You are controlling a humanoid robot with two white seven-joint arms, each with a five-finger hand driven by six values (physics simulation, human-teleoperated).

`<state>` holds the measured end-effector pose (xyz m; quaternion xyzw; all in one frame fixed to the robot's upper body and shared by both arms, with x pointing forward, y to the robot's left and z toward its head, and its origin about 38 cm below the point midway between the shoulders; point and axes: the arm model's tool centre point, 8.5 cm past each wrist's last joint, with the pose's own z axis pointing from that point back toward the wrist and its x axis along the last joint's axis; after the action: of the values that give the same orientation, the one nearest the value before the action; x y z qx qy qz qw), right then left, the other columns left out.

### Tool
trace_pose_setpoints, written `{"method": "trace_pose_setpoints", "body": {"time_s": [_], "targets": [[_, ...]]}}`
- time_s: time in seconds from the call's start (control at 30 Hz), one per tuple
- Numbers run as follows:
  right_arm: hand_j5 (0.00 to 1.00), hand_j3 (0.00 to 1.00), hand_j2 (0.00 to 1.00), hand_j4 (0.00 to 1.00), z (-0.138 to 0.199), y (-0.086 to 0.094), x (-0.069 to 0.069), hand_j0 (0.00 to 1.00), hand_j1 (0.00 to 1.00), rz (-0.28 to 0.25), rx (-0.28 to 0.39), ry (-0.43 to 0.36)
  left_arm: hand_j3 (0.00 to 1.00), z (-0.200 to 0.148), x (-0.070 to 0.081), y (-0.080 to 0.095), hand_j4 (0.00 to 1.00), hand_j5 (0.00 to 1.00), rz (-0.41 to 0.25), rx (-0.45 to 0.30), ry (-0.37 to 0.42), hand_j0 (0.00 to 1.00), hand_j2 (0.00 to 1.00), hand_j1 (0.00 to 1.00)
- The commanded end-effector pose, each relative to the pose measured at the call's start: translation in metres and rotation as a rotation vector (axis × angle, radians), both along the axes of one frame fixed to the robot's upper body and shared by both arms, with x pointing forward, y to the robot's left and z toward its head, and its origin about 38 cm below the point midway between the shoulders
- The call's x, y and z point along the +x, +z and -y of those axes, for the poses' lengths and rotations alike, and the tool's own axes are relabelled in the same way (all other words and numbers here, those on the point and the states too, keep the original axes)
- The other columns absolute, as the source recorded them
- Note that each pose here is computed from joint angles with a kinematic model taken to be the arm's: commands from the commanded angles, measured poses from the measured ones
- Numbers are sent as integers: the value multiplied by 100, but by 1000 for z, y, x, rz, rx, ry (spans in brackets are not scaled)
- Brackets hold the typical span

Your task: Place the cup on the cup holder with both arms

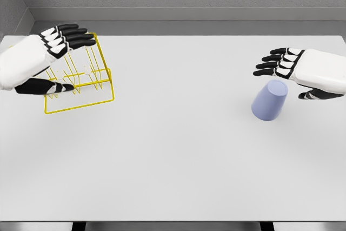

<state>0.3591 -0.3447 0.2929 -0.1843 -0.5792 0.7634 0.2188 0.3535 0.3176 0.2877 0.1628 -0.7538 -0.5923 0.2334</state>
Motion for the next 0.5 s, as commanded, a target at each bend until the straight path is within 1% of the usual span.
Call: {"method": "trace_pose_setpoints", "body": {"time_s": [0.0,0.07,0.1,0.13,0.17,0.23,0.27,0.3,0.33,0.37,0.4,0.43,0.47], "targets": [[100,100,100,100,0,0,-1,100,100,-5,7,-1,100,28,-4,-30,100,100,-135,-130,-82,100,100,100],[100,100,100,100,2,0,-2,100,100,-9,6,-5,100,45,-2,-34,100,100,-200,-226,-140,100,100,100],[100,100,100,100,5,-9,-5,100,100,-30,-12,-11,100,51,-3,-40,100,100,-236,-241,-162,100,100,100],[100,100,100,100,6,-15,-7,100,100,-46,-15,-12,100,53,-4,-43,100,100,-250,-244,-169,100,100,100],[100,100,100,100,5,-18,-7,100,100,-48,-13,-11,100,57,-6,-48,100,100,-276,-249,-178,100,100,100],[100,100,100,100,10,-15,0,100,100,-37,-6,-32,100,59,-7,-51,100,100,-295,-261,-186,100,100,100],[100,100,100,100,19,-12,10,100,100,-24,-2,-67,100,61,-8,-55,100,100,-320,-275,-193,100,100,100],[100,100,100,100,11,-9,16,100,100,-14,-15,-54,100,62,-10,-59,100,100,-344,-279,-198,100,100,100],[100,100,100,100,8,-10,18,100,100,-36,-64,-47,100,62,-11,-62,100,100,-361,-279,-200,100,100,100],[100,100,100,100,3,-8,21,100,100,-39,-90,-36,100,61,-11,-62,100,100,-361,-277,-198,100,100,100],[100,100,100,100,1,-9,23,100,100,-41,-123,-32,100,60,-13,-65,100,100,-376,-265,-197,100,100,100],[100,100,100,100,-4,-5,28,100,100,-11,-140,-23,100,59,-16,-71,100,100,-409,-265,-198,100,100,100],[100,100,100,100,-6,-3,29,100,100,2,-152,-20,100,59,-17,-73,100,100,-419,-263,-200,100,100,100]]}}
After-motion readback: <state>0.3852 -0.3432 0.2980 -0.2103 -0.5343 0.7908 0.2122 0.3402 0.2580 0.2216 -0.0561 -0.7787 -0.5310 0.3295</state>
